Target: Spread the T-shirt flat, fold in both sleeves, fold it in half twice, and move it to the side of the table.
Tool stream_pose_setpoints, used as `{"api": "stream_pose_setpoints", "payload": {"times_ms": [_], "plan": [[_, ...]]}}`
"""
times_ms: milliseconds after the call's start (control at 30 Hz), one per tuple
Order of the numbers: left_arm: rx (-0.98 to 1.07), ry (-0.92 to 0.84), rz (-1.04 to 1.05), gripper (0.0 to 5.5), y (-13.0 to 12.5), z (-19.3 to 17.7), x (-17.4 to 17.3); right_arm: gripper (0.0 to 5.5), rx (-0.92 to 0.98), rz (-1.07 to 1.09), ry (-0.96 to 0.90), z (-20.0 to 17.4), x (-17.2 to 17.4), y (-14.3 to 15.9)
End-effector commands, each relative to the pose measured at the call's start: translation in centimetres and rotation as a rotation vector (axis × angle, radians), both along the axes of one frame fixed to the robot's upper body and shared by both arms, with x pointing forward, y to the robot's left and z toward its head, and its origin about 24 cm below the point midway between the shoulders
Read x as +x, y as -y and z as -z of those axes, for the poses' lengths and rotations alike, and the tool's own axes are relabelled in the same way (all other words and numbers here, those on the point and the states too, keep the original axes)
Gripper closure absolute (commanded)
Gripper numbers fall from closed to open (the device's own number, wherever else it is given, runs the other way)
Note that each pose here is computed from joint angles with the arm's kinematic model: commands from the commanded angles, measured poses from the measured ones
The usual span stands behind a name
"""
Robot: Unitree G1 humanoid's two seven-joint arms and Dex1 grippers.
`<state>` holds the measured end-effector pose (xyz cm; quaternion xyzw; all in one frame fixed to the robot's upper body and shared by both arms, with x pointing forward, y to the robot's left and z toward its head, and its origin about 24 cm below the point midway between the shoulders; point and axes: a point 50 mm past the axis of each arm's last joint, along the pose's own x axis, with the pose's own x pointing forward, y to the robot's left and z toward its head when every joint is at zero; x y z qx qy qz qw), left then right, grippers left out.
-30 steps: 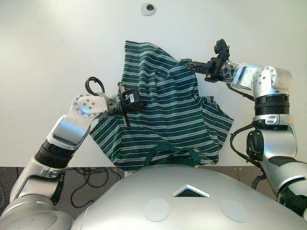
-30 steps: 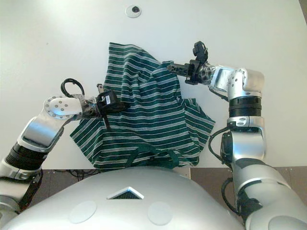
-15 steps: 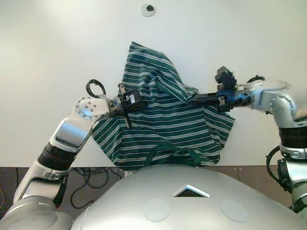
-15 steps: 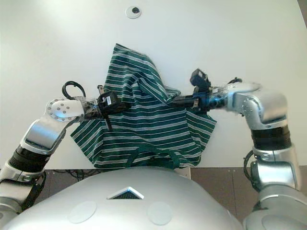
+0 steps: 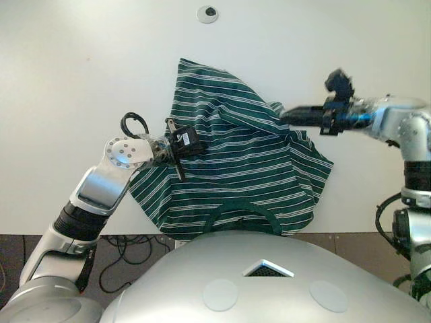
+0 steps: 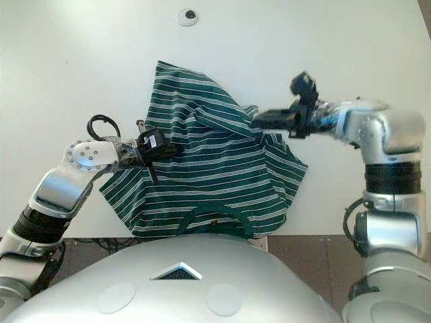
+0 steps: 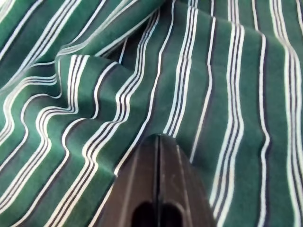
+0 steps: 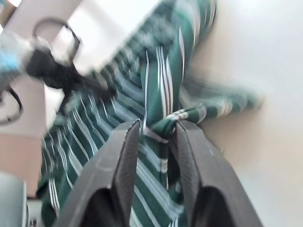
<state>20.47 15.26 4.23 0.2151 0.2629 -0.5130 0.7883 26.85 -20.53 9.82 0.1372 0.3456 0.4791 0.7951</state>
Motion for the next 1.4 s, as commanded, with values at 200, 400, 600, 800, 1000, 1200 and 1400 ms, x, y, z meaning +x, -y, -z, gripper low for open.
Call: {"api": "stream_pose_setpoints", "payload": {"times_ms": [200,400,600,800,1000,1200,1400], "plan": [[0.056,-0.06,-0.02,5.5,-0.5,1.5,0.0,5.46,-0.085,0.042,0.013,3.2,2.2,-2.3],[0.055,-0.053,-0.004,5.5,-0.3,1.5,0.3,5.46,-0.257,0.067,0.027,7.2,3.0,-3.3],[0.059,-0.05,-0.004,5.5,0.0,1.8,0.6,5.46,-0.566,0.374,0.122,10.2,6.4,-1.4],[0.049,0.071,-0.164,5.5,-0.4,1.4,3.7,5.46,-0.589,0.511,0.328,8.5,9.0,-2.3],[-0.19,0.186,-0.302,5.5,0.4,-2.1,6.6,5.46,-0.216,0.606,0.727,-0.7,12.1,-2.0],[-0.279,0.245,-0.432,5.5,-1.7,-4.4,7.4,5.46,-0.188,0.124,0.626,0.1,5.9,-3.8],[-0.137,0.287,-0.591,5.5,-5.4,-3.5,6.9,5.46,-0.289,0.025,0.331,5.5,0.0,-4.9]]}}
